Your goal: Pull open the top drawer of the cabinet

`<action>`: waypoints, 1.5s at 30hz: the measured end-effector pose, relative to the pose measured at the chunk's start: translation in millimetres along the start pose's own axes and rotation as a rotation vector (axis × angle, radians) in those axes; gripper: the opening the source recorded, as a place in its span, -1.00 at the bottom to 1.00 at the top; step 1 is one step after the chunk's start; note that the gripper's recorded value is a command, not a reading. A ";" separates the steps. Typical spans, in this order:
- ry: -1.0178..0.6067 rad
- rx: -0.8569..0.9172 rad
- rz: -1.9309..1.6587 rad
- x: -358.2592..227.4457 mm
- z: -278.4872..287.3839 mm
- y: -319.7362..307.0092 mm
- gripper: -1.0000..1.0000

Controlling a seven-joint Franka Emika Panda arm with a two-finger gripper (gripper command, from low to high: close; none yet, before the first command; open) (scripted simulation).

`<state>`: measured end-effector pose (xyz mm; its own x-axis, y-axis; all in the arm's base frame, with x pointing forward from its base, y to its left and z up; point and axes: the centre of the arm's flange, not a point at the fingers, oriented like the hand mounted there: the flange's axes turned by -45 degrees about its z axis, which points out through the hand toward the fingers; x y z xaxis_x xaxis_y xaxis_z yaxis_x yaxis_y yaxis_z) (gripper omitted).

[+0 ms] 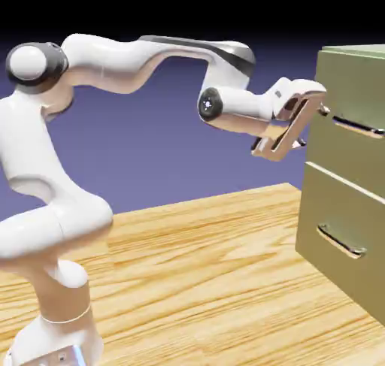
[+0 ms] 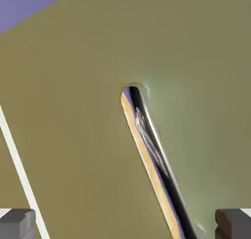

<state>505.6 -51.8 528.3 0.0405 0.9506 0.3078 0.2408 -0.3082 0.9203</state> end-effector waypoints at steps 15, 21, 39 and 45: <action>0.010 -0.224 -0.289 -9.9 59.4 -11.4 0.00; 0.002 -0.248 -0.320 -9.4 87.8 -5.8 0.00; 0.002 -0.247 -0.314 -14.0 21.7 -23.4 -1.00; 0.002 -0.247 -0.314 -16.1 -27.6 -35.7 -1.00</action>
<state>469.6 -57.1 497.2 0.0006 1.0000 0.0023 0.0004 -0.0023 1.0000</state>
